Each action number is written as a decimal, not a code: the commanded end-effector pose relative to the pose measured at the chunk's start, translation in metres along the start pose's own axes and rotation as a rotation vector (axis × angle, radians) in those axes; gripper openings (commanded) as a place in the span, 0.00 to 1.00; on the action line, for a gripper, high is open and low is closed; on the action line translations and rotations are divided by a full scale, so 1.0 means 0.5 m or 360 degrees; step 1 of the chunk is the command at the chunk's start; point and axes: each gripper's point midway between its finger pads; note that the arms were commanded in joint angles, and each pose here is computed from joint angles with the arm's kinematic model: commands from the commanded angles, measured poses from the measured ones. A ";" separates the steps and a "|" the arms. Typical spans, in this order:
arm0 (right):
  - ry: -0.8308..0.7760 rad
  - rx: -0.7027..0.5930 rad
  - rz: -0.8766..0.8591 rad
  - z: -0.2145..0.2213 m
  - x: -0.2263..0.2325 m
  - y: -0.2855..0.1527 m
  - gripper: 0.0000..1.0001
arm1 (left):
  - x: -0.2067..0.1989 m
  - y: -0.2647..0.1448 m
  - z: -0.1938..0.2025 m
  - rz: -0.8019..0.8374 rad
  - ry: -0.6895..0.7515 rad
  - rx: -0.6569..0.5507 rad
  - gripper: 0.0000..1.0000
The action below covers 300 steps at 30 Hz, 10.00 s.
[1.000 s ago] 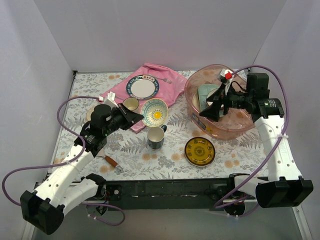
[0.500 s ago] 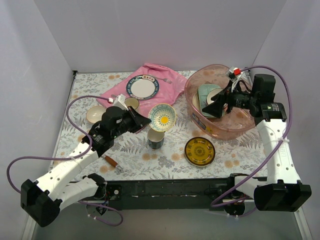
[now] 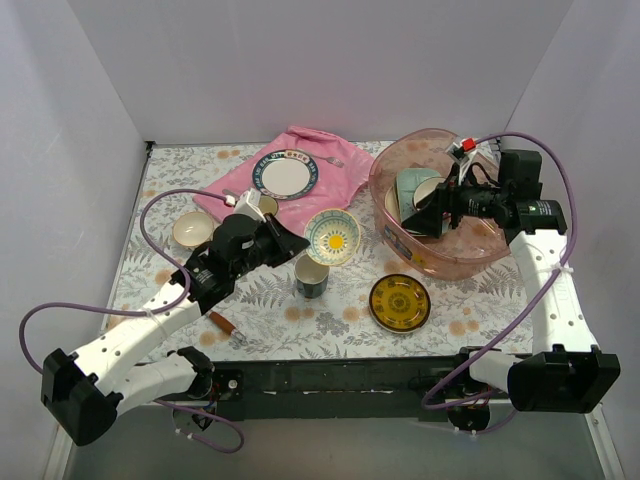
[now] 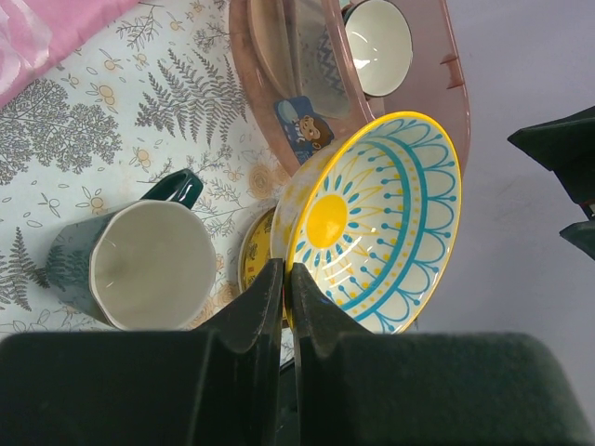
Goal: Place the mixed dishes into the plastic bin
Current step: Pick up the bowl from the center of the board, then place the bowl in the plastic bin, then pick up the bowl from the center of the board.
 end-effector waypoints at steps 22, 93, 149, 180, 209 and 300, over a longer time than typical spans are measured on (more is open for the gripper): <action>0.0019 0.0090 0.0049 0.023 -0.002 0.003 0.99 | -0.100 0.021 -0.027 0.0119 0.0047 -0.0129 0.00; 0.0163 -0.0194 0.1025 -0.107 -0.401 -0.090 0.01 | 0.007 -0.171 -0.084 -0.0098 0.0597 -0.0589 0.98; -0.0001 -0.0018 0.1278 -0.107 -0.505 -0.084 0.44 | 0.086 -0.167 -0.050 -0.0259 0.0594 -0.0553 0.98; -0.0443 -0.0204 0.0195 0.080 -0.137 -0.030 0.57 | 0.341 -0.058 -0.151 -0.0437 -0.0115 -0.0432 0.98; -0.0405 -0.0252 0.0048 0.114 -0.110 -0.032 0.60 | 0.473 -0.081 -0.174 -0.0811 -0.0367 -0.0478 0.98; -0.0401 -0.0226 0.0074 0.122 -0.125 -0.030 0.60 | 0.693 -0.113 -0.226 -0.1643 -0.0792 -0.0514 0.65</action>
Point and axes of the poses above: each gripper's point midway between its finger pads, its own y axis out along the fingers, its own x axis along the line the jaws close on, z = x × y, and after that the axes turned 7 degrees about y, right-handed
